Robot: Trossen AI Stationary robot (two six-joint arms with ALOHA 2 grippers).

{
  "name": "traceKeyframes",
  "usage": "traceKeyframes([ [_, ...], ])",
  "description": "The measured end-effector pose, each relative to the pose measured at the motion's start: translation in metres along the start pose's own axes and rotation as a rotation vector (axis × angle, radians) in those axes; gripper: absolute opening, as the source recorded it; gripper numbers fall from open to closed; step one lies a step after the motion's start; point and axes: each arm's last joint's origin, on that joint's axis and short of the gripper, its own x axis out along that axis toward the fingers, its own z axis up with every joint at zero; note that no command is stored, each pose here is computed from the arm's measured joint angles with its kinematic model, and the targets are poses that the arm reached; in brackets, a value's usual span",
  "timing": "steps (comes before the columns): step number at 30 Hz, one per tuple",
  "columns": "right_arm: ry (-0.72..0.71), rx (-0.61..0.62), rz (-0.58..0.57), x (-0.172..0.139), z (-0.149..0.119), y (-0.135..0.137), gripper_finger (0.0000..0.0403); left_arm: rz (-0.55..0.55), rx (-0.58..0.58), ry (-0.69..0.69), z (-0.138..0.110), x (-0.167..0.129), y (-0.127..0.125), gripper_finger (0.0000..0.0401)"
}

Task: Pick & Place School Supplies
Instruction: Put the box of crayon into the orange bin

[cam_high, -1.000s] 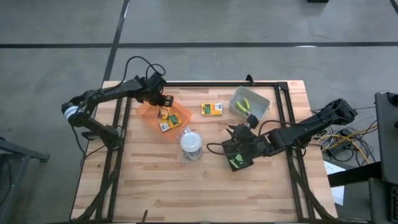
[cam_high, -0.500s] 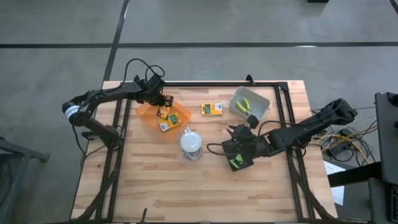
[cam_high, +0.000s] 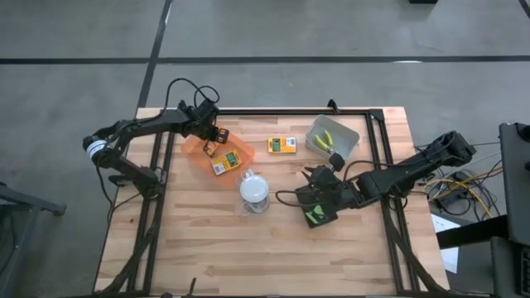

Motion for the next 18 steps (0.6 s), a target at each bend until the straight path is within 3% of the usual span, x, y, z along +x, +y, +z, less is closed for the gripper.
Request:
traceKeyframes([
  [6, 0.008, 0.036, -0.006, 0.0016, -0.0050, -0.0008, 0.0068, -0.013, 0.036, 0.008, -0.0003, 0.0000, -0.0003, 0.0097],
  [9, 0.012, 0.050, -0.009, 0.0025, -0.0080, -0.0012, 0.0068, -0.042, -0.016, 0.024, -0.0008, 0.0000, -0.0012, 0.0108],
  [18, 0.016, 0.074, -0.011, 0.0030, -0.0098, -0.0015, 0.0068, 0.010, 0.003, 0.009, -0.0009, 0.0000, 0.0009, 0.0137],
])
